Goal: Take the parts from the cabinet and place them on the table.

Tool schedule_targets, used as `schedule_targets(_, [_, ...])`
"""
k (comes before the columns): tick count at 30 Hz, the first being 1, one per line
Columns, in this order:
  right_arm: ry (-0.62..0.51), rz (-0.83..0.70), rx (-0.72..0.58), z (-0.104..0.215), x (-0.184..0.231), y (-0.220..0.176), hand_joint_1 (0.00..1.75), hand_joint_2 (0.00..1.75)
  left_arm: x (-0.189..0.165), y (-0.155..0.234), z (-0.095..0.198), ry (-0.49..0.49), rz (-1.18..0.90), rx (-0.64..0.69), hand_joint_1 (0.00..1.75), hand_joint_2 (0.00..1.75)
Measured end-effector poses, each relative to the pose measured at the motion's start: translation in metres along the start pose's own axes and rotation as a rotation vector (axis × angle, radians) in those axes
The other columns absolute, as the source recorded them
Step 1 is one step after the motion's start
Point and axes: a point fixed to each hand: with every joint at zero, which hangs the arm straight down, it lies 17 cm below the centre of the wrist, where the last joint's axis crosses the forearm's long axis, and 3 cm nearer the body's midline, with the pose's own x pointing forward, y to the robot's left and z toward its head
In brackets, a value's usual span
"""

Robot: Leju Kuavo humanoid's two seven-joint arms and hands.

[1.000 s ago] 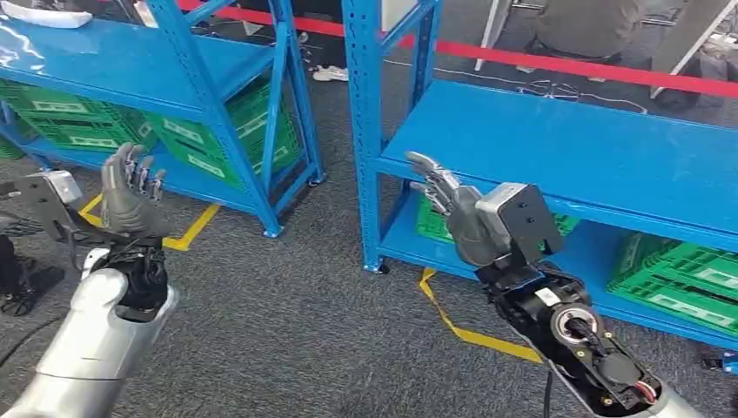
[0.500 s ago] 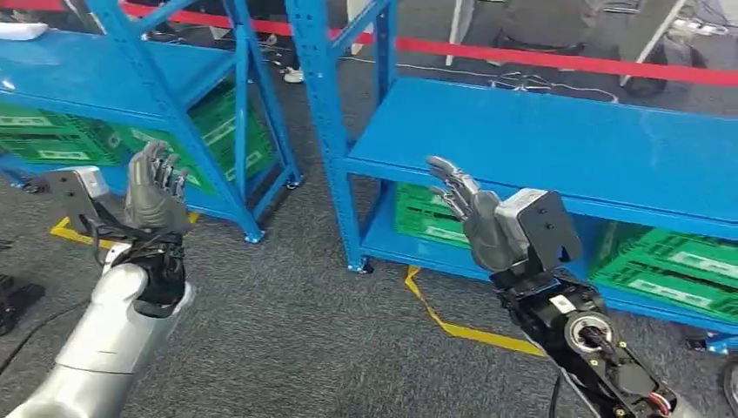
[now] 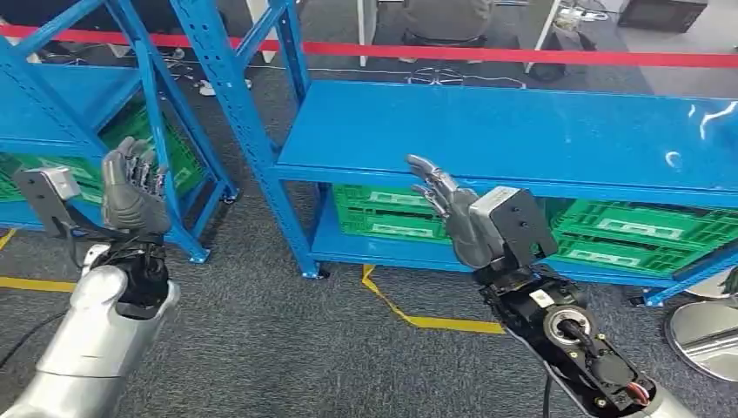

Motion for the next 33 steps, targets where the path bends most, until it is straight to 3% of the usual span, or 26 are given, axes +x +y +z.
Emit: schedule_targets(33, [0.006,0.012,-0.076,0.004,0.0,-0.028,0.0,0.0,0.003,-0.021,-0.012,-0.014,0.021,-0.034,0.0,0.0])
